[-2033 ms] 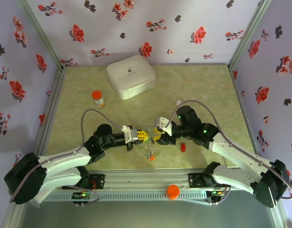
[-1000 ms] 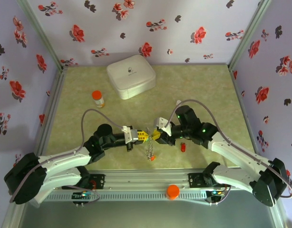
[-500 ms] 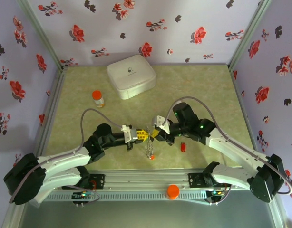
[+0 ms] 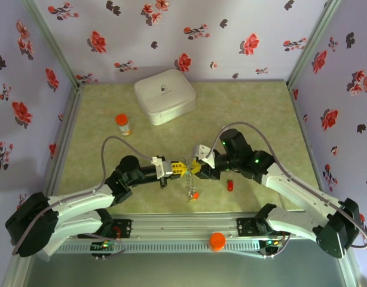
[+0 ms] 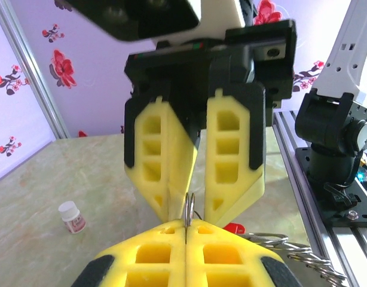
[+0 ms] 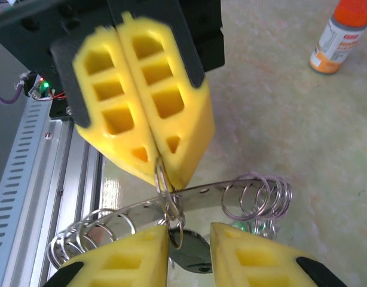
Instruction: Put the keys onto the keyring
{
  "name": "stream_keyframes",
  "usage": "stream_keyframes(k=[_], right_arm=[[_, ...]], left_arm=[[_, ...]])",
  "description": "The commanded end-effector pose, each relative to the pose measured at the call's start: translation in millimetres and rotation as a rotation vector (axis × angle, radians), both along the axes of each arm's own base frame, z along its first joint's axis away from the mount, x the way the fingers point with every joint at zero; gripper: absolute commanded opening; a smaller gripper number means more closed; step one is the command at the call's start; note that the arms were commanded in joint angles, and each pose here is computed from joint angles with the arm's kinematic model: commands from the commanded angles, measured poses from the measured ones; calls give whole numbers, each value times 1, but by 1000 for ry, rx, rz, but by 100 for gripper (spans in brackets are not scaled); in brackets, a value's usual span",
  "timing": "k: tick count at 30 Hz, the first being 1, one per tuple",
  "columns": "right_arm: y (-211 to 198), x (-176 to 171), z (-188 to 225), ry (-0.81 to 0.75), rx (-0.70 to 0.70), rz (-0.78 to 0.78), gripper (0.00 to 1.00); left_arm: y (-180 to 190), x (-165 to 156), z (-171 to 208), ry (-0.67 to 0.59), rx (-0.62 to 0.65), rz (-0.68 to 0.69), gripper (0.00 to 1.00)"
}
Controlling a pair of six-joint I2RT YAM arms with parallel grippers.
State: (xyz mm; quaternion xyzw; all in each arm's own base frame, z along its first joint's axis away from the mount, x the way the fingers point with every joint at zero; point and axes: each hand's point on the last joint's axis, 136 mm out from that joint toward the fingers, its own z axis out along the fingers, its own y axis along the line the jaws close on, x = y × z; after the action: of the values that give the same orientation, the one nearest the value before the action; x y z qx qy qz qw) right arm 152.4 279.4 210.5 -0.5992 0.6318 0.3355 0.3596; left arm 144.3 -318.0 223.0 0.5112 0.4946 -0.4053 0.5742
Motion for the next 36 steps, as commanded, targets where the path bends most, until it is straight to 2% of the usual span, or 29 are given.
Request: stream_keyframes(k=[1,5,8,11,14,16,18,21,25,29,36], right_arm=[[4,-4,5,-9,38,30,25],[9,-4,10,1,73,38,25],[11,-3,11,0,81,35,20],[12,-1,11,4,79,33,13],[12,-1,12,4,75,30,0],[11,1,13,-4,61,21,0],[8,3,11,-20,25,17,0],[3,3,7,-51,-68,28,0],[3,3,7,-107,-170,53,0],[8,3,10,-140,-212,73,0],[20,2,21,-160,-196,101,0]], left_arm=[[-3,-4,23,-49,-73,-23,0],[-4,-3,23,-53,-71,-21,0],[-4,-2,24,-56,-76,-22,0],[-4,-1,24,-54,-79,-18,0],[-5,0,24,-47,-78,-13,0],[-4,3,21,-40,-67,3,1],[-2,6,15,-40,-33,30,22],[1,9,-1,-30,63,58,28],[4,9,-11,-2,201,55,28],[5,7,-9,-19,198,49,29],[2,7,-4,-37,190,33,16]])
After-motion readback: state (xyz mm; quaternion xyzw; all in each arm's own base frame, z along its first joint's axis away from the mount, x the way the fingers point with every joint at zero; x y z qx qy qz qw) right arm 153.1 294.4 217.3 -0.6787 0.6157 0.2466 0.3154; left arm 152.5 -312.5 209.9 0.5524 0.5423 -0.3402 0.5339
